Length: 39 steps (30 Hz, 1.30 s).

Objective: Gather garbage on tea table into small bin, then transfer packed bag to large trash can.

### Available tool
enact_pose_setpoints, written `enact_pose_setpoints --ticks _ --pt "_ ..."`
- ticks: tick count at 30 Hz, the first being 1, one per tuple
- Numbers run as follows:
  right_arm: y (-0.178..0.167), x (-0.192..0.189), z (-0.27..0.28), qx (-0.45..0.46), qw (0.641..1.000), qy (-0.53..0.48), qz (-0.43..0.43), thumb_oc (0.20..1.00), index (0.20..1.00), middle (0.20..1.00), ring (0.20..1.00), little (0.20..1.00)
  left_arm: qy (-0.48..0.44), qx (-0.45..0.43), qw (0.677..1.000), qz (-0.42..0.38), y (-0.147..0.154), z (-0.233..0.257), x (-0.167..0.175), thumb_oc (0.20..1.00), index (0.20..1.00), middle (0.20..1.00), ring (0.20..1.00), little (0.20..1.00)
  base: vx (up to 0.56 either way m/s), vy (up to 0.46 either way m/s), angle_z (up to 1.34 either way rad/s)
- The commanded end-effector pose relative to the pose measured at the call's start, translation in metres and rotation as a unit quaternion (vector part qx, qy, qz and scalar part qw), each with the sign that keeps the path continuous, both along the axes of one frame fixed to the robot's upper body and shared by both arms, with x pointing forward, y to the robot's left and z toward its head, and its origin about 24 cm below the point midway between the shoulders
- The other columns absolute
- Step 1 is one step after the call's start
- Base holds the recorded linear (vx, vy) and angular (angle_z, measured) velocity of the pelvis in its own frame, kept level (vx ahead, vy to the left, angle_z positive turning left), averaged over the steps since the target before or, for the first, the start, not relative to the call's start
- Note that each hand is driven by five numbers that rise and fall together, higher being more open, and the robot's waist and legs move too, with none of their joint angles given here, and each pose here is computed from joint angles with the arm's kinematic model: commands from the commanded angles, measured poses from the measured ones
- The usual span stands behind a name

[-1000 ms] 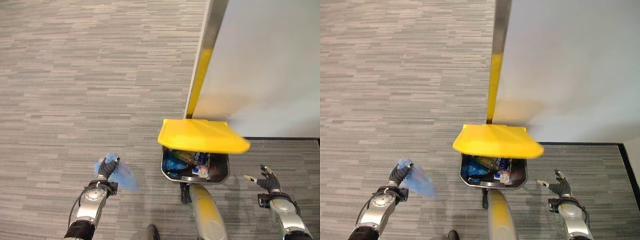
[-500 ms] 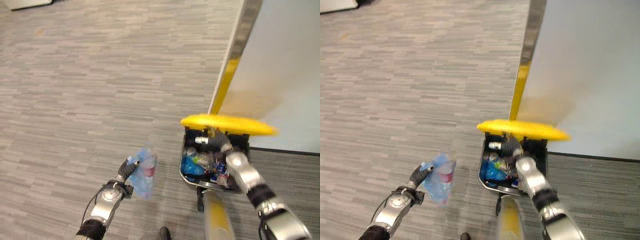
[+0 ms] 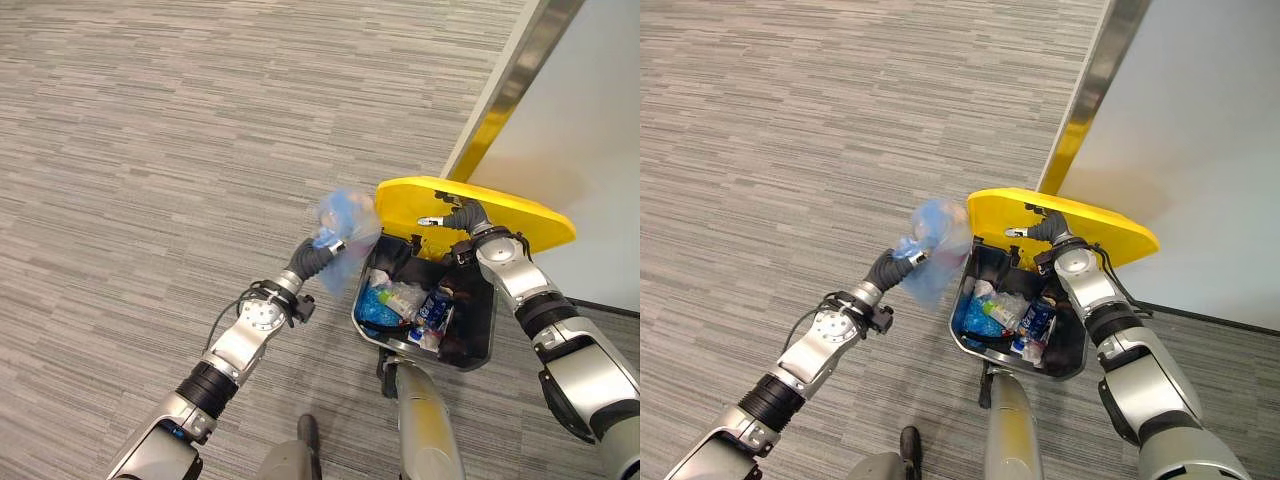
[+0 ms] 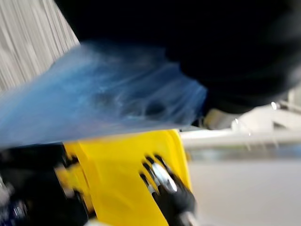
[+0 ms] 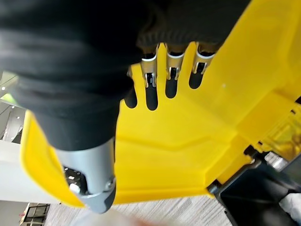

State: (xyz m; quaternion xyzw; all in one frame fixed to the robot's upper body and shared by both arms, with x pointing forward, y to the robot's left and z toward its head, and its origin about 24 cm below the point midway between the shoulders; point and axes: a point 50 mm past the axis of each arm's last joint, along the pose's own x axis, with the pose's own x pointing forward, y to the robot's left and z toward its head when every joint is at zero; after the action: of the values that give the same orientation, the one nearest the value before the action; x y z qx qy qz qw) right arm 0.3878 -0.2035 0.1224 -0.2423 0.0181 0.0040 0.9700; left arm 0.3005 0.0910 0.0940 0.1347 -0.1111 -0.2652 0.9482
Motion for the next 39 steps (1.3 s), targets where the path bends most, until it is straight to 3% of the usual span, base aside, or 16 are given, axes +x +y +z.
enact_pose_setpoints --ticks 1,6,15,22,39 --pt "0.009 0.012 0.049 -0.002 0.996 -0.084 0.022 1.000 1.000 1.000 1.000 1.000 -0.066 -0.025 0.996 -0.047 -0.011 0.029 -0.003 0.200 0.200 0.200 0.200 0.200 0.01 0.018 -0.09" --pt "0.006 0.019 0.078 -0.053 0.993 -0.106 0.015 1.000 1.000 1.000 1.000 1.000 -0.072 0.061 0.995 -0.010 -0.029 0.029 0.033 0.200 0.200 0.200 0.200 0.200 0.01 0.018 -0.13" --pt "0.019 0.025 0.116 -0.069 0.986 -0.152 0.016 1.000 1.000 1.000 1.000 1.000 -0.042 0.191 0.979 -0.050 -0.070 0.002 0.045 0.200 0.200 0.200 0.200 0.200 -0.01 0.033 -0.16" --pt "0.030 0.024 0.130 -0.073 0.981 -0.177 0.033 1.000 1.000 1.000 1.000 1.000 -0.021 0.245 0.968 -0.045 -0.073 -0.018 0.047 0.200 0.200 0.200 0.200 0.200 -0.01 0.026 -0.06" --pt "0.020 0.022 0.112 -0.079 0.984 -0.159 0.018 1.000 1.000 1.000 1.000 1.000 -0.127 0.102 0.982 -0.100 -0.126 0.063 0.035 0.200 0.200 0.200 0.200 0.200 0.00 -0.008 -0.02"
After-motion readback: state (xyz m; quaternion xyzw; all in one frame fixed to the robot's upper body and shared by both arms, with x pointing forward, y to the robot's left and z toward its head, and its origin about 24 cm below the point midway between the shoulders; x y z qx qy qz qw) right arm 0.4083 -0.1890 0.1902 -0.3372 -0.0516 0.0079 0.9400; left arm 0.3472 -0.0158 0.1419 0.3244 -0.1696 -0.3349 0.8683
